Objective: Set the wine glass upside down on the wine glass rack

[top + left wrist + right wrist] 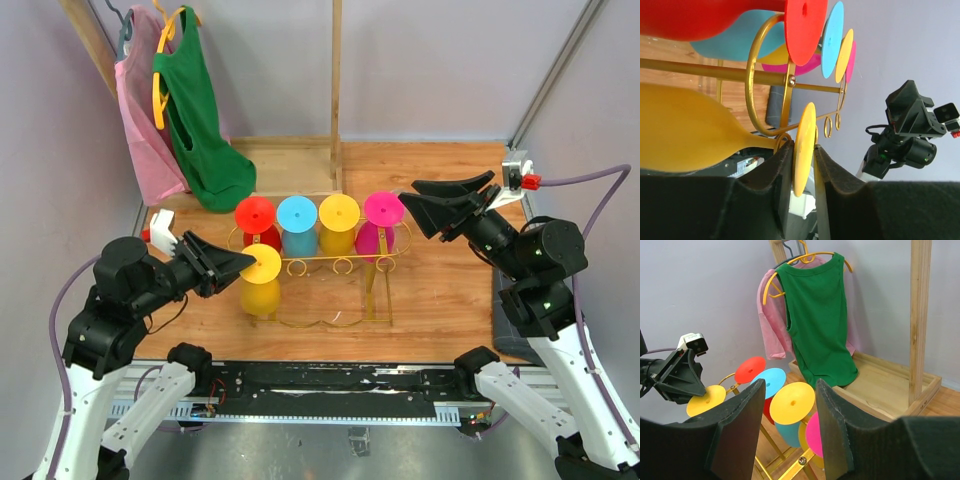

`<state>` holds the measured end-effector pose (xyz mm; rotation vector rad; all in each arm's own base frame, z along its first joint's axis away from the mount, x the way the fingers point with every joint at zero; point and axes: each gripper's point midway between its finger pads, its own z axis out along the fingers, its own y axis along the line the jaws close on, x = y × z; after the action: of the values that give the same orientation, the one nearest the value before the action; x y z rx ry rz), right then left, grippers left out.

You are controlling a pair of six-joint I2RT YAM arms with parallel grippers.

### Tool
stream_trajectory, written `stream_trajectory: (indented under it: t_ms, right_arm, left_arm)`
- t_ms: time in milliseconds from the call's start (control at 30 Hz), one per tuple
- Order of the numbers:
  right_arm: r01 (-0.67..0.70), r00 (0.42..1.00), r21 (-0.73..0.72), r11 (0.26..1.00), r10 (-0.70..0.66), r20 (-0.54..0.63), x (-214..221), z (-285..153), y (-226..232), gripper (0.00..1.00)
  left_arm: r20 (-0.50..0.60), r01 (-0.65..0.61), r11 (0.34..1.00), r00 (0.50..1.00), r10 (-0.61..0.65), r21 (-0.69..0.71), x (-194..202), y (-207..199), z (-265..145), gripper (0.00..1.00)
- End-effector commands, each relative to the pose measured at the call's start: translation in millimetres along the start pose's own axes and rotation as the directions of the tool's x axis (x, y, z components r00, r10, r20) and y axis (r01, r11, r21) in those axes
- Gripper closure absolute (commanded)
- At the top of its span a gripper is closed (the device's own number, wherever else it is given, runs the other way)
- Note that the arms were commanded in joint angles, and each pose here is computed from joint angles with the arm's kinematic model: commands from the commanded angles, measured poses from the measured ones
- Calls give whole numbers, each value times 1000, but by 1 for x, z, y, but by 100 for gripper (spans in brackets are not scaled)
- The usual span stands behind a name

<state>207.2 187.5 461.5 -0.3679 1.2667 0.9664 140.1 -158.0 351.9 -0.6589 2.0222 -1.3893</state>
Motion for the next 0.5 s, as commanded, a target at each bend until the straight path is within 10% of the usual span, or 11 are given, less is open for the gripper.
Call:
stream_trajectory:
  t_ms: [0,467]
  right_arm:
    - [23,999,11,1000,-23,38,-10,-1,-3,53]
    - [7,999,-7,1000,-7,42,-13,2,1,53]
  left_arm:
    - [-29,-16,1000,999,17,13,7,2,-3,68]
    - [50,-72,997,996,72,-6,-3,-3,-16,66]
